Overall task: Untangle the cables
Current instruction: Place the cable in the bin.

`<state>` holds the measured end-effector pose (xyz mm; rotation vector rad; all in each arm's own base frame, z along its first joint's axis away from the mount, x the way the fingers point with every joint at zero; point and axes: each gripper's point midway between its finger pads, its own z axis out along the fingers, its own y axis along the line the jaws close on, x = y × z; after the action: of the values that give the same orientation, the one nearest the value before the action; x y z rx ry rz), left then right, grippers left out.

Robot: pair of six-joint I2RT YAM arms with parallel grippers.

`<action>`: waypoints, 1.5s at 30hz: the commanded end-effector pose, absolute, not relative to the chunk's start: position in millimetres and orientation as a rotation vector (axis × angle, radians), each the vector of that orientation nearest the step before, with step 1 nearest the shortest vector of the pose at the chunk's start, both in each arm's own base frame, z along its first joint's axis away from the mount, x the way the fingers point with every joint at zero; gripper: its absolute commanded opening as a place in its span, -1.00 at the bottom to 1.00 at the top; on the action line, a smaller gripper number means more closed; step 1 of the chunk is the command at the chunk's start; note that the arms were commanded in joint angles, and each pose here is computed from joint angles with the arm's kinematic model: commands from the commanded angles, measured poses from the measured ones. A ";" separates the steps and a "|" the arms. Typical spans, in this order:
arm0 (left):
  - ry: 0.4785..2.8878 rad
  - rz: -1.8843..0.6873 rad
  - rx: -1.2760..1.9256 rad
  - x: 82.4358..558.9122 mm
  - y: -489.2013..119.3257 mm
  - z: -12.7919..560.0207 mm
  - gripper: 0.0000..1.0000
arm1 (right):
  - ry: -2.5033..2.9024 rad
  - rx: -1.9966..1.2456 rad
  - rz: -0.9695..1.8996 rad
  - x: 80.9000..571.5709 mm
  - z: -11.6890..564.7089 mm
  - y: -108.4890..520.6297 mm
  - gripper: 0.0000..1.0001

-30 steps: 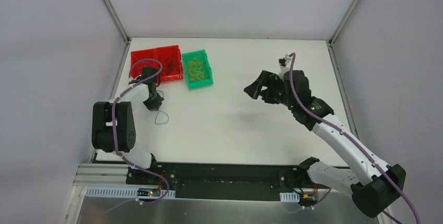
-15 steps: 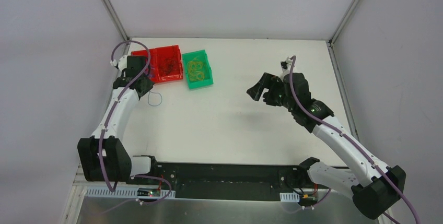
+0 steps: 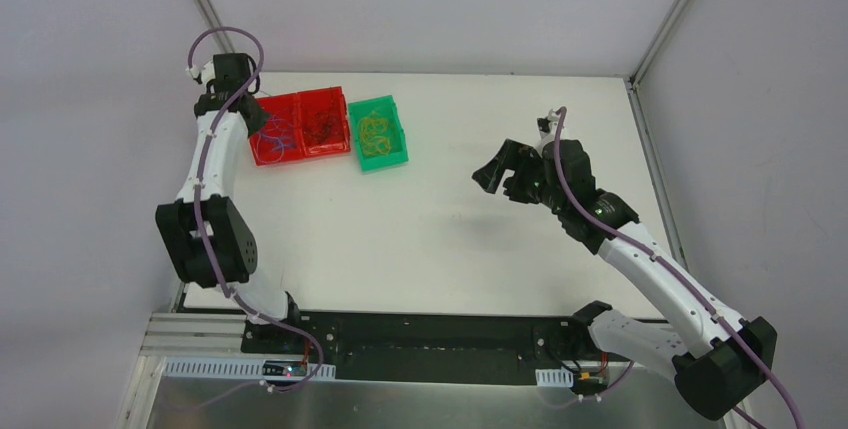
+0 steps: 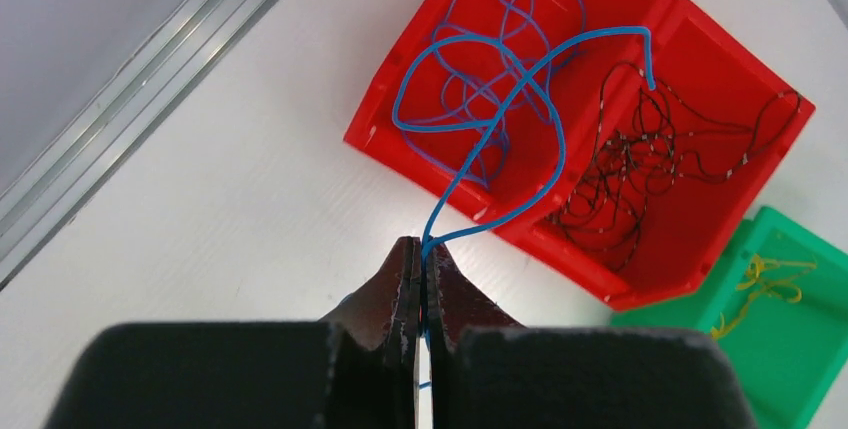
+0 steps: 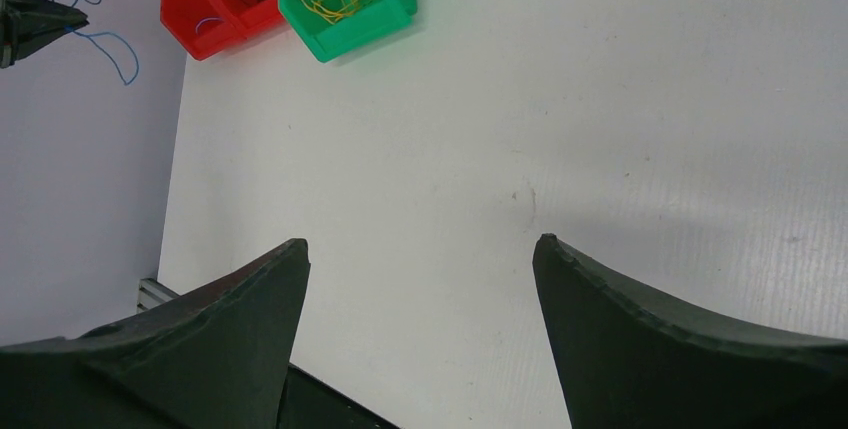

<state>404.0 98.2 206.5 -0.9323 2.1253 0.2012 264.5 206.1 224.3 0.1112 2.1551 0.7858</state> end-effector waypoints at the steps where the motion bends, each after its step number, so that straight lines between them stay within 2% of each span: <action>1: 2.213 0.193 -0.881 436.5 107.9 193.4 -1.00 | 2.103 0.114 0.812 266.5 247.4 206.1 0.71; 8: 2.339 0.100 -0.792 494.3 116.3 151.4 -1.00 | 2.096 0.113 0.811 264.5 253.7 204.2 0.71; 14: 2.419 0.167 -0.738 525.9 129.6 100.0 -1.00 | 2.098 0.111 0.814 264.8 255.7 205.2 0.72; 19: 2.486 0.140 -0.732 535.2 125.3 59.4 -1.00 | 2.101 0.110 0.808 265.4 255.5 205.0 0.72; 25: 2.473 0.170 -0.724 533.0 127.8 68.5 -1.00 | 2.115 0.116 0.798 267.2 250.4 204.9 0.72; 26: 2.469 0.175 -0.724 531.8 128.4 72.6 -0.90 | 2.120 0.117 0.800 267.2 249.4 205.6 0.72; 29: 2.448 0.164 -0.729 527.6 123.0 92.5 -0.25 | 2.125 0.116 0.807 267.3 248.9 206.9 0.72; 34: 2.406 0.140 -0.708 522.7 112.1 128.3 -0.02 | 2.125 0.121 0.788 267.7 247.6 204.0 0.72; 35: 2.398 0.130 -0.709 520.1 110.0 134.8 0.09 | 2.124 0.125 0.784 267.9 247.8 202.9 0.72; 39: 2.351 0.089 -0.716 504.6 97.4 166.7 0.84 | 2.135 0.140 0.773 269.6 243.6 199.6 0.72; 40: 2.340 0.093 -0.716 498.8 94.1 174.3 0.96 | 2.141 0.146 0.770 270.5 241.8 198.8 0.73; 45: 2.305 0.045 -0.666 472.5 59.8 206.8 0.98 | 2.181 0.208 0.753 281.6 229.3 191.6 0.75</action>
<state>495.3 89.7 170.7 -0.7000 2.3457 0.0941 269.7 196.9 222.9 0.1504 2.1820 0.7555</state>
